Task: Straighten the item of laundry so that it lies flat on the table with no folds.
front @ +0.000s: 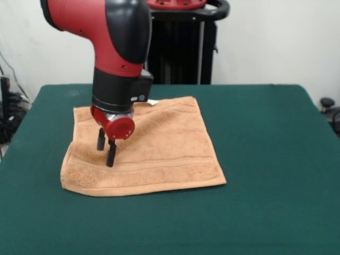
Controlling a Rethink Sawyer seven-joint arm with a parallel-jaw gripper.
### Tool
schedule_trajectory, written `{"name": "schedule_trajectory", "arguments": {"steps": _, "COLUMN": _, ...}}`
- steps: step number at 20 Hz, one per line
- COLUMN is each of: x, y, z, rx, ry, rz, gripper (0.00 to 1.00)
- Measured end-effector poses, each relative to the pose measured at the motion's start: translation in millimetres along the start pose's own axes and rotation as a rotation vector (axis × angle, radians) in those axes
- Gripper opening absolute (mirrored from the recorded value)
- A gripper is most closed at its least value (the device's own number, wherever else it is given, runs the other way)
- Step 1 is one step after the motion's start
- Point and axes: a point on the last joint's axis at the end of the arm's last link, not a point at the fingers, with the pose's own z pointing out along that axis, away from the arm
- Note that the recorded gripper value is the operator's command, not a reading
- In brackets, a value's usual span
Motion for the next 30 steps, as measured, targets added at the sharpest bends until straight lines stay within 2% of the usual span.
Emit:
{"name": "schedule_trajectory", "arguments": {"steps": 7, "x": 14.2, "y": 18.3, "z": -13.2, "rx": -0.039, "ry": 0.023, "rz": -0.006, "gripper": 1.0}}
{"name": "schedule_trajectory", "arguments": {"steps": 12, "x": 38.8, "y": 32.2, "z": -25.8, "rx": -0.023, "ry": 0.025, "rz": -0.069, "gripper": 1.0}}
{"name": "schedule_trajectory", "arguments": {"steps": 13, "x": 52.6, "y": 34.8, "z": -31.2, "rx": 0.002, "ry": 0.04, "rz": -0.099, "gripper": 1.0}}
{"name": "schedule_trajectory", "arguments": {"steps": 15, "x": 60.5, "y": 35.0, "z": -34.2, "rx": 0.021, "ry": 0.051, "rz": -0.116, "gripper": 1.0}}
{"name": "schedule_trajectory", "arguments": {"steps": 18, "x": 83.8, "y": 33.8, "z": -44.0, "rx": 0.087, "ry": 0.086, "rz": -0.167, "gripper": 1.0}}
{"name": "schedule_trajectory", "arguments": {"steps": 21, "x": 96.5, "y": 33.4, "z": -50.5, "rx": 0.133, "ry": 0.115, "rz": -0.193, "gripper": 1.0}}
{"name": "schedule_trajectory", "arguments": {"steps": 24, "x": 98.5, "y": 30.6, "z": -52.3, "rx": 0.157, "ry": 0.134, "rz": -0.195, "gripper": 1.0}}
{"name": "schedule_trajectory", "arguments": {"steps": 30, "x": 86.9, "y": 17.6, "z": -41.6, "rx": 0.182, "ry": 0.128, "rz": -0.178, "gripper": 1.0}}
